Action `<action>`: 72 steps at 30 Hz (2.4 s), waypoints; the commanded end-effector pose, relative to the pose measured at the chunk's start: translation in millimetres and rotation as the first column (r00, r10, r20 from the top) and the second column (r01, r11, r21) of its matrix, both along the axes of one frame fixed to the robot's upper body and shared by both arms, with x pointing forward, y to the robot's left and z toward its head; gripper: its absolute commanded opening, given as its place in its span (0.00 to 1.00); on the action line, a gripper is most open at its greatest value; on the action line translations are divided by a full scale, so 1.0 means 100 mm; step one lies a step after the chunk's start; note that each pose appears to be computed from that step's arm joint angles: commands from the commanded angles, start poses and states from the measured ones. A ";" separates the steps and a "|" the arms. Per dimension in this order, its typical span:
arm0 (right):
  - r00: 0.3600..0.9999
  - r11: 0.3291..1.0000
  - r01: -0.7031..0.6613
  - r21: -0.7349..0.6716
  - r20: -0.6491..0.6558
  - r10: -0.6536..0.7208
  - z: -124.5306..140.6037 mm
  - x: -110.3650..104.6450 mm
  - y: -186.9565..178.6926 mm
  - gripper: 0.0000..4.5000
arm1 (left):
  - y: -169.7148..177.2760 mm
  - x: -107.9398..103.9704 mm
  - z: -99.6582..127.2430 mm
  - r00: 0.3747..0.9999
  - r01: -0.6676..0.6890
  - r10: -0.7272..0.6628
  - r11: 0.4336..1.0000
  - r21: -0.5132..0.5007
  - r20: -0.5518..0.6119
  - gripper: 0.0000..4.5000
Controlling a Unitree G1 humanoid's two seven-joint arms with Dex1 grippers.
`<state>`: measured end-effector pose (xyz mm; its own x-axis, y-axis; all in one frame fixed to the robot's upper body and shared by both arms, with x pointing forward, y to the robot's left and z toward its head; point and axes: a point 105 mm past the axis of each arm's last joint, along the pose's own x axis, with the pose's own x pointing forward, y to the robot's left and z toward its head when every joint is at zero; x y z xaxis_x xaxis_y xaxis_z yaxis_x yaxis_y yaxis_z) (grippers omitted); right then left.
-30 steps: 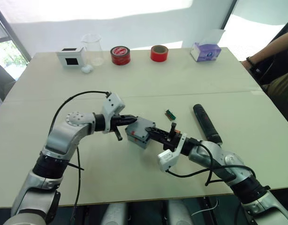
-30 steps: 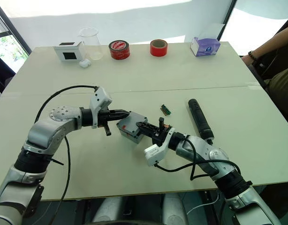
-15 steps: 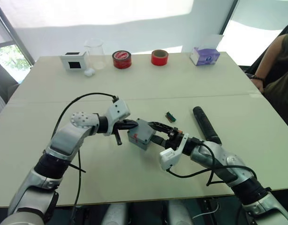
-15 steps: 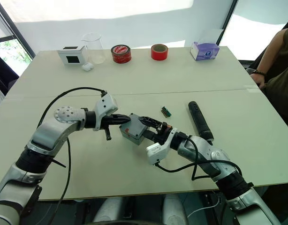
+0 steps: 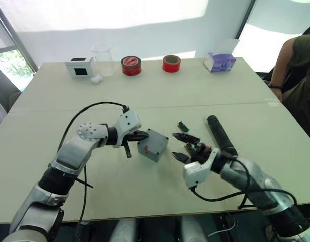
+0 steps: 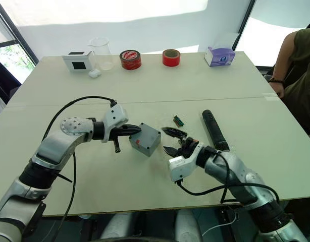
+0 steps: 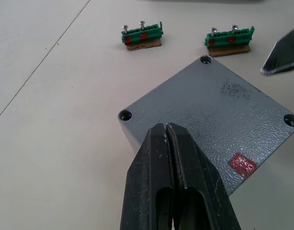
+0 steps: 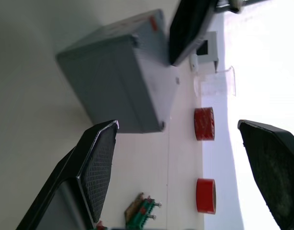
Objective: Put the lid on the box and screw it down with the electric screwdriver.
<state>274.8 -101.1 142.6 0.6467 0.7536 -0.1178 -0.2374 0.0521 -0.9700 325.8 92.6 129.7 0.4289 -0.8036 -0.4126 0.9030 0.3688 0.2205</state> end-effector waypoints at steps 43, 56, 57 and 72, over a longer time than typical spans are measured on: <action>0.403 0.860 0.448 0.244 -0.914 0.049 -0.26 0.20 0.46 0.02 | 0.04 -0.18 -0.25 0.982 -0.058 0.037 0.992 -0.112 -0.186 0.00; 0.425 0.865 0.428 0.262 -0.903 0.064 -0.25 0.25 0.52 0.02 | 0.04 -0.41 -0.27 0.969 -0.069 0.041 0.992 -0.105 -0.245 0.00; 0.424 0.865 0.428 0.263 -0.903 0.065 -0.25 0.25 0.52 0.02 | 0.04 -0.41 -0.27 0.969 -0.070 0.043 0.992 -0.105 -0.245 0.00; 0.374 0.888 0.414 0.201 -0.927 0.036 -0.38 0.12 0.48 0.02 | 0.12 -0.25 -0.18 0.972 -0.146 0.117 0.980 -0.132 -0.202 0.00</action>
<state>299.9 -71.4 92.4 0.5135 0.6732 -0.5321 -0.8216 0.5646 -0.0784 303.4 117.3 96.2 0.4841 -0.7549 -0.4424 0.8319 0.5538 -0.0347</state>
